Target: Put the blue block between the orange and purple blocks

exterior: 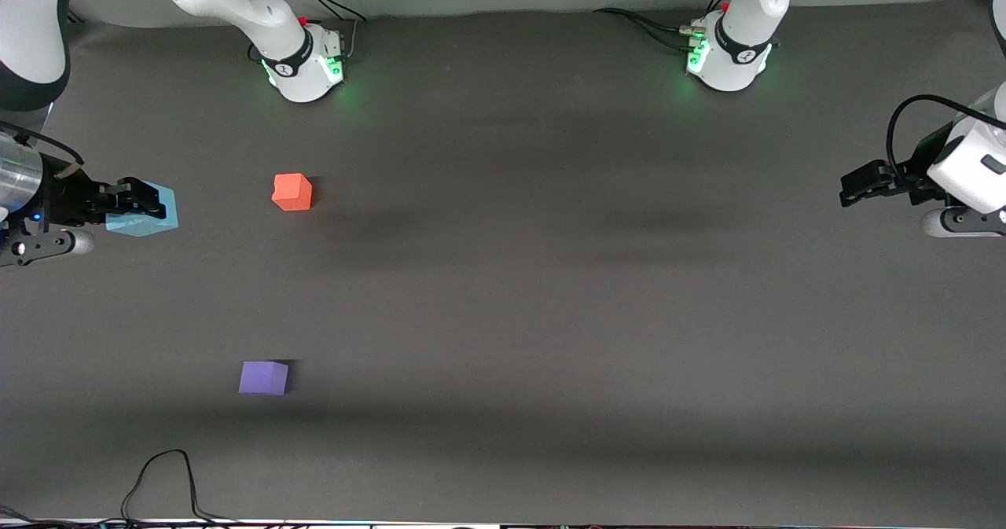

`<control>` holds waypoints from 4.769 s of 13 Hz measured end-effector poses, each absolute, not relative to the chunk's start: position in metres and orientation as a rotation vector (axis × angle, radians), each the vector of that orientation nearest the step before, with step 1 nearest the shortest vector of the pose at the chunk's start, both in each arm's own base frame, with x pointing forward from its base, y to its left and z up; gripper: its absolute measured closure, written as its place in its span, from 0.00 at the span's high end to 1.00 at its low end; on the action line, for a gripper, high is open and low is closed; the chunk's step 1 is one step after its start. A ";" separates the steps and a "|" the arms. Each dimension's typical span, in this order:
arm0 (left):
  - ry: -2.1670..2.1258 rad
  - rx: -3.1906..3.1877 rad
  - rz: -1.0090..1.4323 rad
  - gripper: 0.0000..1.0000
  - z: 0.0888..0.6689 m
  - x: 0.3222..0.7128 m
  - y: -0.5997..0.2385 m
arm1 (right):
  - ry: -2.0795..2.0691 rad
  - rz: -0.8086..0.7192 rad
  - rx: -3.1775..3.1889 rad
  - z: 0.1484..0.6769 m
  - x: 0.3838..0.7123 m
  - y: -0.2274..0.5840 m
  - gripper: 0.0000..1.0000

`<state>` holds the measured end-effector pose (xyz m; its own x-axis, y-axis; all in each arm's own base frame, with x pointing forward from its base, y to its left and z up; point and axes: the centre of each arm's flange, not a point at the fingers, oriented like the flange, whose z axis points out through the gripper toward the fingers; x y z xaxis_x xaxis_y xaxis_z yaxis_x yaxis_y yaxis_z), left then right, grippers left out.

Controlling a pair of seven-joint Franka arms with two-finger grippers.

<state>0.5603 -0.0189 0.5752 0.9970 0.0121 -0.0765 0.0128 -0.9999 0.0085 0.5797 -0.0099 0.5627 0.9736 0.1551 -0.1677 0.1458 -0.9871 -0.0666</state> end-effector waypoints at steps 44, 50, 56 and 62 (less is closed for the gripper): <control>0.022 3.131 -0.093 1.00 0.575 0.564 -0.018 | -0.225 0.230 -3.046 0.468 0.622 0.086 1.00; 0.021 3.131 -0.090 1.00 0.575 0.564 -0.018 | -0.283 0.177 -3.047 0.566 0.608 0.103 1.00; 0.020 3.131 -0.090 1.00 0.575 0.564 -0.018 | -0.326 0.192 -3.055 0.609 0.595 0.060 1.00; 0.020 3.131 -0.090 1.00 0.575 0.564 -0.018 | -0.302 0.142 -3.053 0.576 0.571 0.039 1.00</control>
<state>0.5639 -0.0183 0.5748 0.9983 0.0128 -0.0573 0.0133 -0.9999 0.0092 0.5706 0.0388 0.5760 0.9763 0.1988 -0.0851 0.1923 -0.9782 -0.0787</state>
